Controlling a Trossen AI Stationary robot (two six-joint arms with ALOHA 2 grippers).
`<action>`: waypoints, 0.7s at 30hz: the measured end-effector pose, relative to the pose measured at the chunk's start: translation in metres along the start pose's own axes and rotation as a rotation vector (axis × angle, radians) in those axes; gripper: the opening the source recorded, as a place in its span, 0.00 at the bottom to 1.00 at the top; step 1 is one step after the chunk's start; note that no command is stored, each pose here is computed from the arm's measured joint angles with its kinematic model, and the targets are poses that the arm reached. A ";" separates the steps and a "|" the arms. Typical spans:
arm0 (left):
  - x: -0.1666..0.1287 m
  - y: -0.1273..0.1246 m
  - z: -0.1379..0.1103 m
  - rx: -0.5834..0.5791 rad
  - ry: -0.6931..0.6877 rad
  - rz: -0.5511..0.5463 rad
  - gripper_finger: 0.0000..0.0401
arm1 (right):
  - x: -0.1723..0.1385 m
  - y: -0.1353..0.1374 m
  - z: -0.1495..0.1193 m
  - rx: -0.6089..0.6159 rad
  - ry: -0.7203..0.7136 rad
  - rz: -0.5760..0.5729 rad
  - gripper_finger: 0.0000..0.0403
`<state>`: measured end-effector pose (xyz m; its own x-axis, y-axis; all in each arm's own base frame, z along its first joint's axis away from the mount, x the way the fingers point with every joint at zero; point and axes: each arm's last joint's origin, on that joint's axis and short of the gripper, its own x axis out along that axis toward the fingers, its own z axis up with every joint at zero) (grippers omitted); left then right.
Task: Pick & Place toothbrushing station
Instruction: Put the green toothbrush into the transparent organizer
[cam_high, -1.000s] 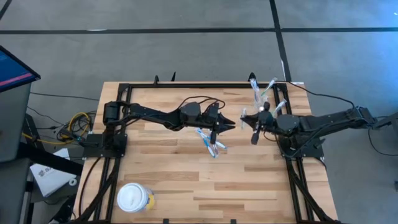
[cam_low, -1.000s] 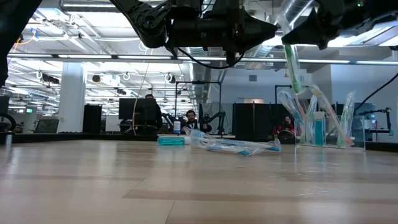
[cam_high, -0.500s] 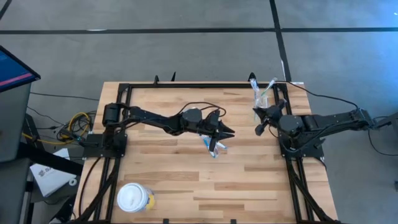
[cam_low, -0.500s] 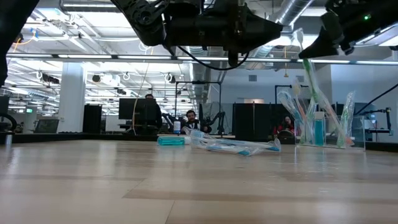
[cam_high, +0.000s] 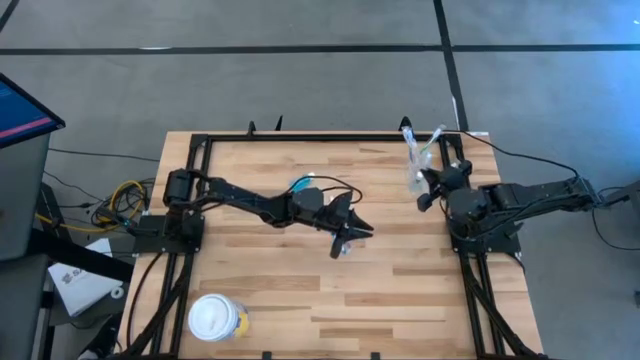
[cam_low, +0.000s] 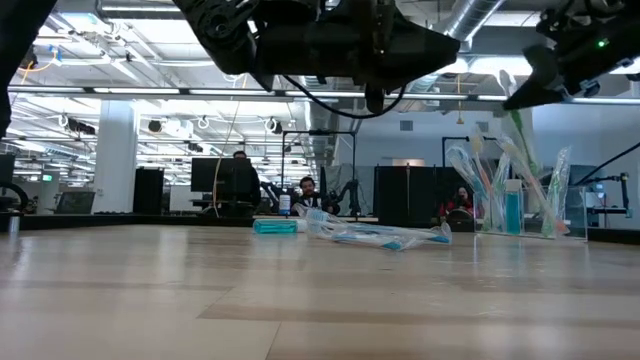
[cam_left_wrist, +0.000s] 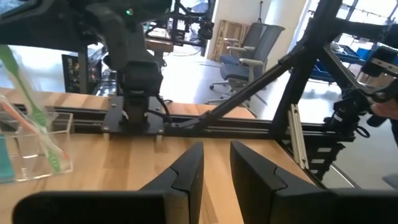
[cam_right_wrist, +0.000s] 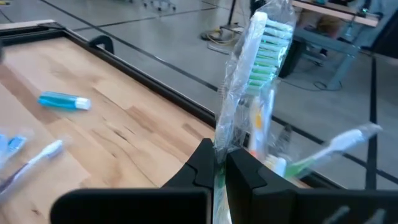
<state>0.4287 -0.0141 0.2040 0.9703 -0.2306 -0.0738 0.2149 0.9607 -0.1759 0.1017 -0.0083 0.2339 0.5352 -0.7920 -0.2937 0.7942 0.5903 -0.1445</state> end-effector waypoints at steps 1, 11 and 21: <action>0.000 -0.001 -0.001 0.000 0.003 -0.002 0.18 | 0.000 -0.001 -0.001 0.004 0.003 -0.009 0.01; 0.001 -0.006 -0.002 -0.001 0.007 -0.013 0.18 | 0.000 -0.007 -0.011 0.071 0.039 -0.088 0.01; 0.001 -0.010 -0.003 -0.001 0.010 -0.023 0.18 | 0.004 -0.003 -0.017 0.080 0.072 -0.140 0.01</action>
<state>0.4276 -0.0243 0.2026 0.9640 -0.2537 -0.0798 0.2366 0.9551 -0.1781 0.0965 -0.0102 0.2166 0.3984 -0.8504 -0.3438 0.8813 0.4587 -0.1134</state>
